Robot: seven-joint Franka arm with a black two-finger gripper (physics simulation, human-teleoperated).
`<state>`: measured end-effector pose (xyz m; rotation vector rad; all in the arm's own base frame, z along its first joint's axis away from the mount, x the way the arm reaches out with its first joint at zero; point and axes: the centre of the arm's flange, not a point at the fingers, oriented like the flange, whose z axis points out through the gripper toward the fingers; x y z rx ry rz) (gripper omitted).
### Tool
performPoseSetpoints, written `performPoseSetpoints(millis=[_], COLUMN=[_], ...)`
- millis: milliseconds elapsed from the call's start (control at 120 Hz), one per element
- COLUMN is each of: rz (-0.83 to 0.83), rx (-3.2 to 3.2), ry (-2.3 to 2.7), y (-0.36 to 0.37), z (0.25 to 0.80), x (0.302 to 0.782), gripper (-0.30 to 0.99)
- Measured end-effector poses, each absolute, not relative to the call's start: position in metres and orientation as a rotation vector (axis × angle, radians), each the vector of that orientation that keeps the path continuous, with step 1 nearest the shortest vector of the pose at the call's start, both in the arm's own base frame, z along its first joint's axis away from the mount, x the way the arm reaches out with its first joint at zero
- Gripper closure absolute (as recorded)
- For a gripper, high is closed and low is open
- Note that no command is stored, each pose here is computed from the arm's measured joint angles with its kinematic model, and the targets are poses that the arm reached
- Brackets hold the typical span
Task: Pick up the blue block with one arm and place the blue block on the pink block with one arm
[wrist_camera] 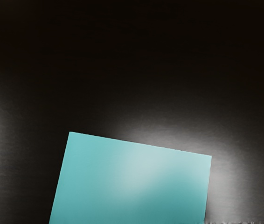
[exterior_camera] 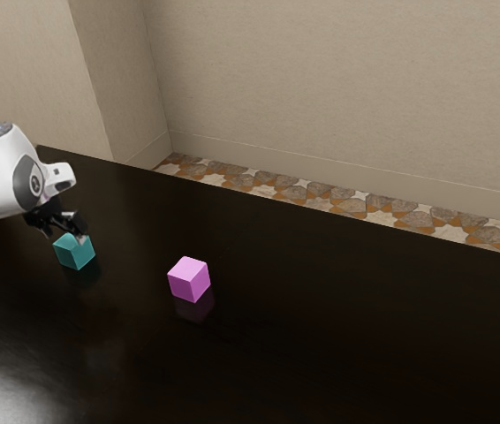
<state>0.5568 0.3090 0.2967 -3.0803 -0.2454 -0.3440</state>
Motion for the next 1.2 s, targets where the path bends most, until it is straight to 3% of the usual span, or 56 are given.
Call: performPoseSetpoints(millis=[467,992,1200], rz=[-0.333,-0.289,-0.296], rx=[-3.099,-3.143,-3.137], ry=[0.083,0.121,0.135], y=[0.311,0.302,0.302], z=[0.275,0.252,0.256], x=[0.563,0.560,0.561], gripper=[0.00,0.00,0.22])
